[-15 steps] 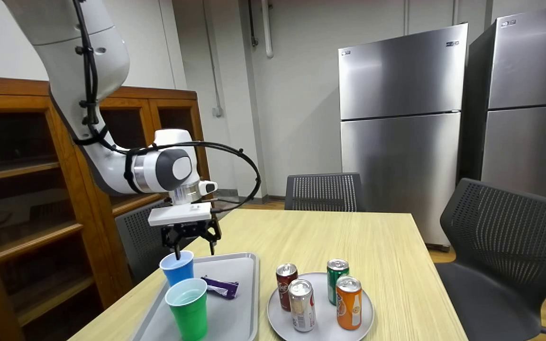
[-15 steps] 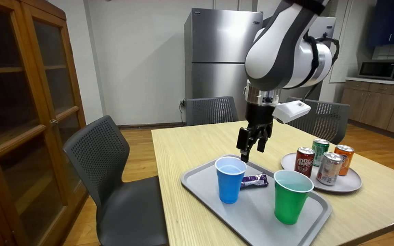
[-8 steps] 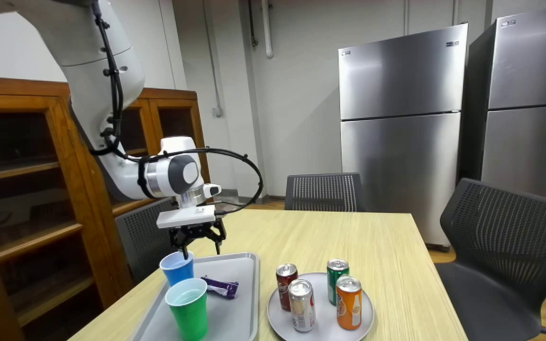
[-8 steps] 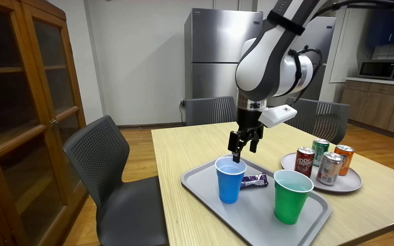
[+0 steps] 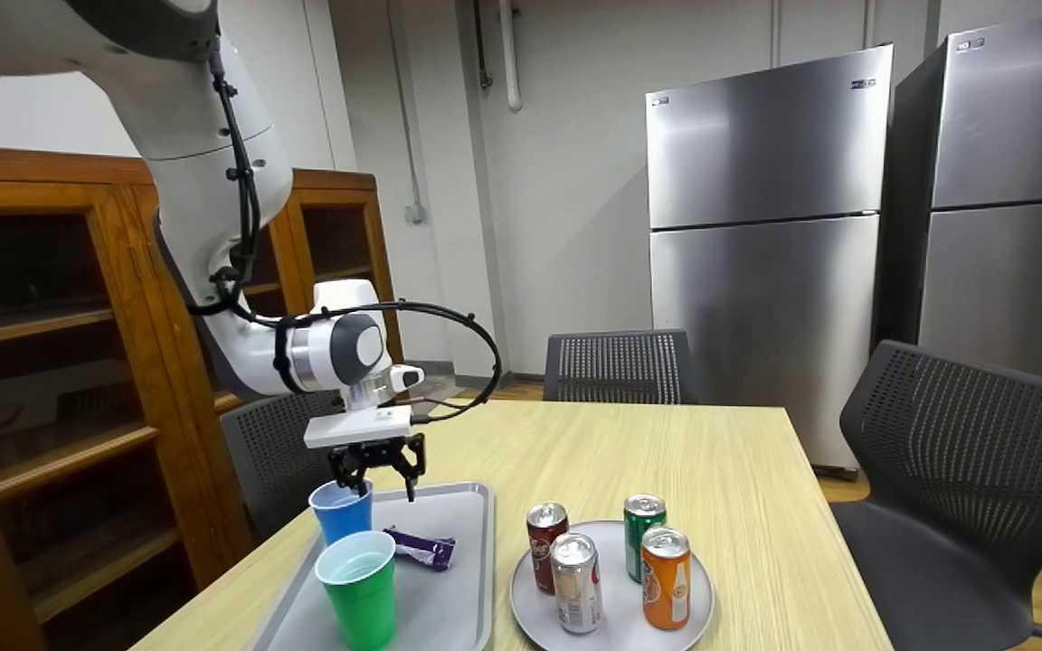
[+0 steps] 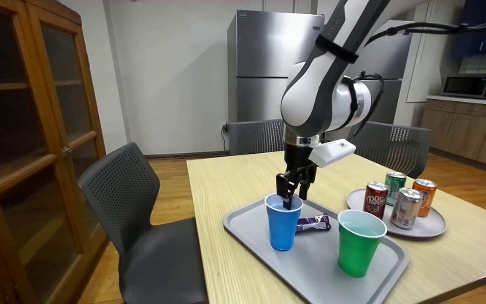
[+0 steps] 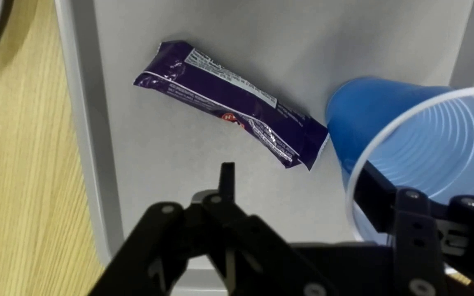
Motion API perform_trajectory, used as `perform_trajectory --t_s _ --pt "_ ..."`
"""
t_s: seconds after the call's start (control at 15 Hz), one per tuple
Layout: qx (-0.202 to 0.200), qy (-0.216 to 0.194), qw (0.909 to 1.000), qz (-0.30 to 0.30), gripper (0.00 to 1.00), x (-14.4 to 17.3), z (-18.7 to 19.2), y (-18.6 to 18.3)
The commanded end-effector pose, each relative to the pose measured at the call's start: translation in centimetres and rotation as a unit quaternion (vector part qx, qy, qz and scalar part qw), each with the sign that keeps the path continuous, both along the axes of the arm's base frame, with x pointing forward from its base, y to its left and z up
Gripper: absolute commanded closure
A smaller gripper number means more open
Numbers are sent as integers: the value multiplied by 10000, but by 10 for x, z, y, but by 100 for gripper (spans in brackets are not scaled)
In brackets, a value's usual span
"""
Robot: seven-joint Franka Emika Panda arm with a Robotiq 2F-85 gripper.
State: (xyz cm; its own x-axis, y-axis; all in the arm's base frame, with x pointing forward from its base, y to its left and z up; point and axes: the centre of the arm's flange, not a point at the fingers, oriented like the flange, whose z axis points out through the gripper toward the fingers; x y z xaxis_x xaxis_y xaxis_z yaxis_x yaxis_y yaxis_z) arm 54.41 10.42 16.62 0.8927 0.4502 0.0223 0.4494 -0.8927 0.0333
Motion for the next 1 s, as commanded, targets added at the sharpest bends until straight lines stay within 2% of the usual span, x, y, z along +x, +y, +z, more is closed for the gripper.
perform_trajectory --t_s 0.0,0.33,0.47,0.93 --pt "49 -80 10000 8 58 5 7 12" --pt "176 -135 9997 102 97 -1 19 22" --pt "244 -227 9994 133 100 -5 29 25" --pt "581 -638 9961 183 99 -12 76 34"
